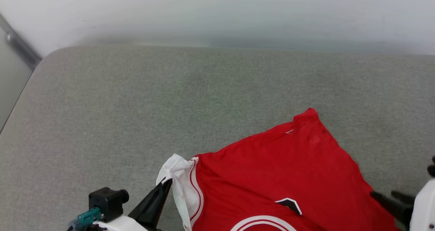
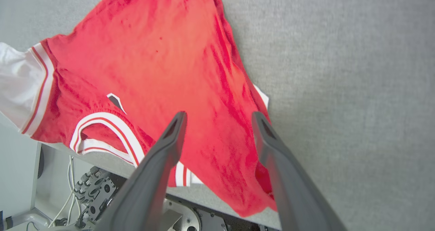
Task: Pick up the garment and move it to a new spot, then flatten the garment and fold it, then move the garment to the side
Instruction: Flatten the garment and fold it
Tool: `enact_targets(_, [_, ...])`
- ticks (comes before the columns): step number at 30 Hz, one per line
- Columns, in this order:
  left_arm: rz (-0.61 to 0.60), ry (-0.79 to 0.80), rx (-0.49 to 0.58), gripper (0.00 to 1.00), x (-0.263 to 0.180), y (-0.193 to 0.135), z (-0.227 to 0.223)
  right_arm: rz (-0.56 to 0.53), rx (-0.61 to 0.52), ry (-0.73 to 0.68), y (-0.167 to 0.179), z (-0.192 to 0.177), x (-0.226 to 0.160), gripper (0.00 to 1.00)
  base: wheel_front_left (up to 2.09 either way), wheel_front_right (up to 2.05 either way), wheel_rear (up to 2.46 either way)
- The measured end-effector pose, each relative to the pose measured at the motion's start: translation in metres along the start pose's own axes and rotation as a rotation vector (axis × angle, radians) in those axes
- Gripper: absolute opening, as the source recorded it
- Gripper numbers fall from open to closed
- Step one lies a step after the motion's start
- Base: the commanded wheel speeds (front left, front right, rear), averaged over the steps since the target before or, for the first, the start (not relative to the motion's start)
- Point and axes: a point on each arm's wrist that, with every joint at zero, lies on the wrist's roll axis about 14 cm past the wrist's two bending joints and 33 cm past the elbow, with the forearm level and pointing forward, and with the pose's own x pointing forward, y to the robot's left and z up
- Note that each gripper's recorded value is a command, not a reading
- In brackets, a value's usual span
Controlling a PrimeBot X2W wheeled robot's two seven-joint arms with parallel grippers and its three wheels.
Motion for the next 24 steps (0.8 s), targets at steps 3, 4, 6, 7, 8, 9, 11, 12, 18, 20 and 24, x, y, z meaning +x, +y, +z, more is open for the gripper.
enact_targets(3, [0.006, -0.013, 0.005, 0.00, 0.003, 0.002, 0.005, 0.033, -0.077, -0.023, 0.014, 0.031, 0.006, 1.00, 0.00, 0.00, 0.00])
enact_targets(4, [0.008, -0.014, 0.003, 0.00, 0.004, 0.002, 0.005, 0.044, -0.098, -0.028, 0.020, 0.040, 0.010, 1.00, 0.00, 0.00, 0.00])
enact_targets(6, [0.007, -0.019, 0.006, 0.00, 0.007, 0.002, 0.007, 0.066, -0.137, -0.040, 0.032, 0.059, 0.020, 1.00, 0.00, 0.00, 0.00])
enact_targets(7, [0.003, -0.021, 0.008, 0.00, 0.009, 0.002, 0.008, 0.074, -0.158, -0.042, 0.037, 0.068, 0.027, 1.00, 0.00, 0.00, 0.00])
enact_targets(8, [0.003, -0.024, 0.010, 0.00, 0.011, 0.002, 0.010, 0.080, -0.177, -0.043, 0.042, 0.076, 0.034, 1.00, 0.00, 0.00, 0.00])
enact_targets(9, [0.004, -0.023, 0.014, 0.00, 0.013, 0.003, 0.011, 0.085, -0.191, -0.037, 0.046, 0.083, 0.042, 1.00, 0.00, 0.00, 0.00])
enact_targets(11, [0.011, -0.021, 0.013, 0.00, 0.016, 0.006, 0.012, 0.092, -0.217, -0.012, 0.053, 0.092, 0.060, 1.00, 0.00, 0.00, 0.00])
enact_targets(12, [0.014, -0.021, 0.017, 0.00, 0.017, 0.007, 0.012, 0.095, -0.229, -0.001, 0.056, 0.097, 0.070, 1.00, 0.00, 0.00, 0.00])
enact_targets(18, [0.046, -0.018, 0.010, 0.00, 0.024, 0.015, 0.012, 0.090, -0.276, 0.104, 0.064, 0.107, 0.126, 1.00, 0.00, 0.00, 0.00])
enact_targets(20, [0.066, -0.010, 0.006, 0.00, 0.025, 0.020, 0.009, 0.082, -0.290, 0.143, 0.064, 0.108, 0.143, 1.00, 0.00, 0.00, 0.00])
enact_targets(24, [0.097, 0.022, -0.001, 0.00, 0.024, 0.027, -0.001, 0.066, -0.337, 0.239, 0.062, 0.096, 0.174, 1.00, 0.00, 0.00, 0.00])
